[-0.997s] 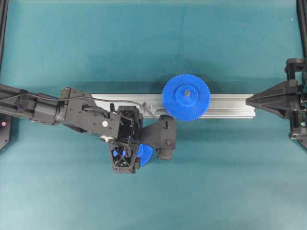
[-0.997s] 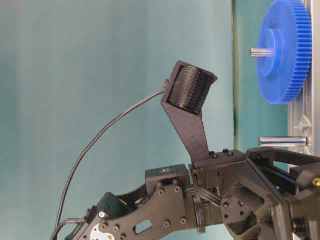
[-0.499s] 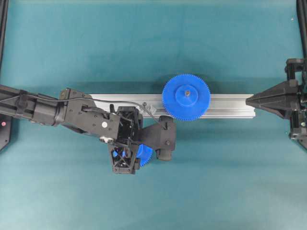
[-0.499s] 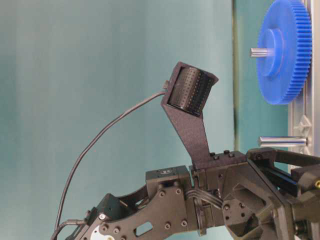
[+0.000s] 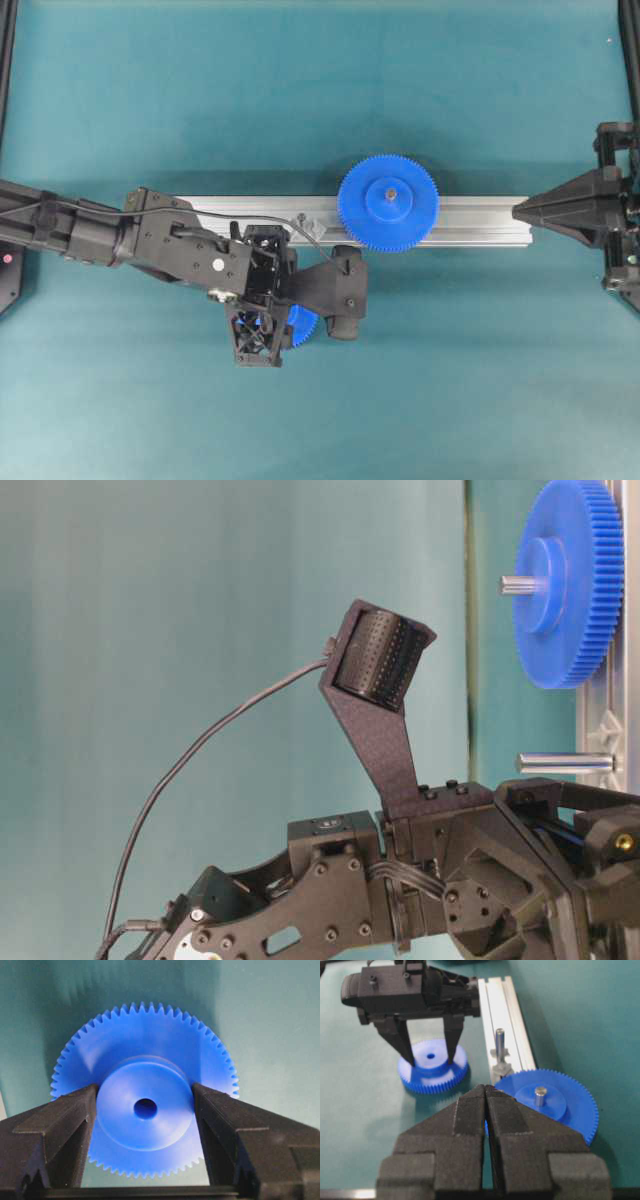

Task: Find the location of the shaft and insert the small gear.
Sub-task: 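Lift the small blue gear off the table with the left gripper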

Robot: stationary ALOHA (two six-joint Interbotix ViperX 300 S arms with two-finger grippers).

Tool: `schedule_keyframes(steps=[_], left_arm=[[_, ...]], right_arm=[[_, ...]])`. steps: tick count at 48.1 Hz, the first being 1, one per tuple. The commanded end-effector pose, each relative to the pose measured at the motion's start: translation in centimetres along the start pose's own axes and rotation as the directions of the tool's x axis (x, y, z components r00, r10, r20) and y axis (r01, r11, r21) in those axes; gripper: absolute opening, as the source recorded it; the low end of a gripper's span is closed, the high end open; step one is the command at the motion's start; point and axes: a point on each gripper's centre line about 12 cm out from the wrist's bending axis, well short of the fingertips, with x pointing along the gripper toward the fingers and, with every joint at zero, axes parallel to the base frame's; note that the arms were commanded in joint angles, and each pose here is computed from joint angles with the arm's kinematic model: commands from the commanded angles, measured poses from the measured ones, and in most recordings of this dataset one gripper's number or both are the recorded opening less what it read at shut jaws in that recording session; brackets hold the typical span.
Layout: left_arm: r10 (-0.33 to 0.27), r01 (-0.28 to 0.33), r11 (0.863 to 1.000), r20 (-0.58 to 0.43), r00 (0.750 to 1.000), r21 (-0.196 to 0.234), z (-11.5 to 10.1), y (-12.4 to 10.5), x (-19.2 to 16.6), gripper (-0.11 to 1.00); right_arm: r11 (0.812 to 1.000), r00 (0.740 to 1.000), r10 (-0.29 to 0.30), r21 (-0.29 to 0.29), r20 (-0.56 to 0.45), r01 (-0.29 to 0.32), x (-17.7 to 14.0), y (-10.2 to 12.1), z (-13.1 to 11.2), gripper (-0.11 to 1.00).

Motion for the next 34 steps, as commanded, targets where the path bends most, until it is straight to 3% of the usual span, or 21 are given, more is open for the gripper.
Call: schedule_keyframes(steps=[1,13,24,34], left_arm=[[0.001,-0.001,1.0,-0.006,1.0,0.01,-0.1,-0.1,0.0,0.64],[-0.001,0.0,1.0,0.014,1.0,0.021,0.4,-0.1,-0.5,0.64],[-0.003,0.0,0.998,0.057,0.998,0.065,1.2,-0.2,-2.1,0.64],[-0.004,-0.001,0.998,0.074,0.997,0.067,2.0,-0.2,-3.7,0.64]], right_arm=[[1.0,1.0,-0.002,0.011,0.011,0.002,0.1,0.0,0.4,0.01],[1.0,1.0,-0.002,0.01,0.011,0.002,0.1,0.0,0.4,0.01],[1.0,1.0,-0.002,0.01,0.014,0.002,0.0,0.0,0.5,0.01],[1.0,1.0,-0.001,0.013,0.023,0.001,-0.2,0.0,0.5,0.01]])
